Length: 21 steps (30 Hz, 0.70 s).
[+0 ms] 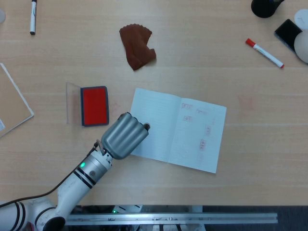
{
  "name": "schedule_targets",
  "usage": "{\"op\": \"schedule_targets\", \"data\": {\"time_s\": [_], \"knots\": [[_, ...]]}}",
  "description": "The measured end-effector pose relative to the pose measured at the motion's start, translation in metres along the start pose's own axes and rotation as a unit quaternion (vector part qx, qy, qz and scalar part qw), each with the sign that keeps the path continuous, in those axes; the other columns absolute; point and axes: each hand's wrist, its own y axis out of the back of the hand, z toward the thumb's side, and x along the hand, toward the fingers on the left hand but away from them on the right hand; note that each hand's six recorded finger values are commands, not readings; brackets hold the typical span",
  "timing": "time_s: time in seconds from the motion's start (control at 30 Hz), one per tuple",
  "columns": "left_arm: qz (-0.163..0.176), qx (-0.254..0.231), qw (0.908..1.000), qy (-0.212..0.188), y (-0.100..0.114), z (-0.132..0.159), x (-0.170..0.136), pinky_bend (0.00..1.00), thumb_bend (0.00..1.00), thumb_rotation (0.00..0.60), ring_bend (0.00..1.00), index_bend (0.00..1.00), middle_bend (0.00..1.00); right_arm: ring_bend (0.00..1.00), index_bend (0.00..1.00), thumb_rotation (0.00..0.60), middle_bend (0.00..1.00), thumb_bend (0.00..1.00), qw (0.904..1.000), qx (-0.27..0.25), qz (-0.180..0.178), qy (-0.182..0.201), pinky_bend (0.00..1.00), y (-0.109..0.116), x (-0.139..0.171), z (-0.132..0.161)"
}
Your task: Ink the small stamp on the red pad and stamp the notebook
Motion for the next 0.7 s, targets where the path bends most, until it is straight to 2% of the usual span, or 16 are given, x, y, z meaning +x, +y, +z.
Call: {"op": "schedule_targets", "data": {"time_s": [0.23,0.7], "knots": [[0.006,0.018,0.9997,-0.013,-0.007,0.020,0.000,1.00,0.27,0.600,0.98,0.59,0.96,0.18,0.15,0.600,0.28,0.30,1.0000,-0.004,-0.002,0.000,0.22,0.001,0.002,-0.001],[-0.011,0.046,0.9989,-0.008,-0.039,0.026,0.000,1.00,0.27,0.600,0.98,0.59,0.96,0.18,0.15,0.600,0.28,0.30,1.0000,0.000,-0.003,-0.003,0.22,0.003,0.004,-0.003]]}}
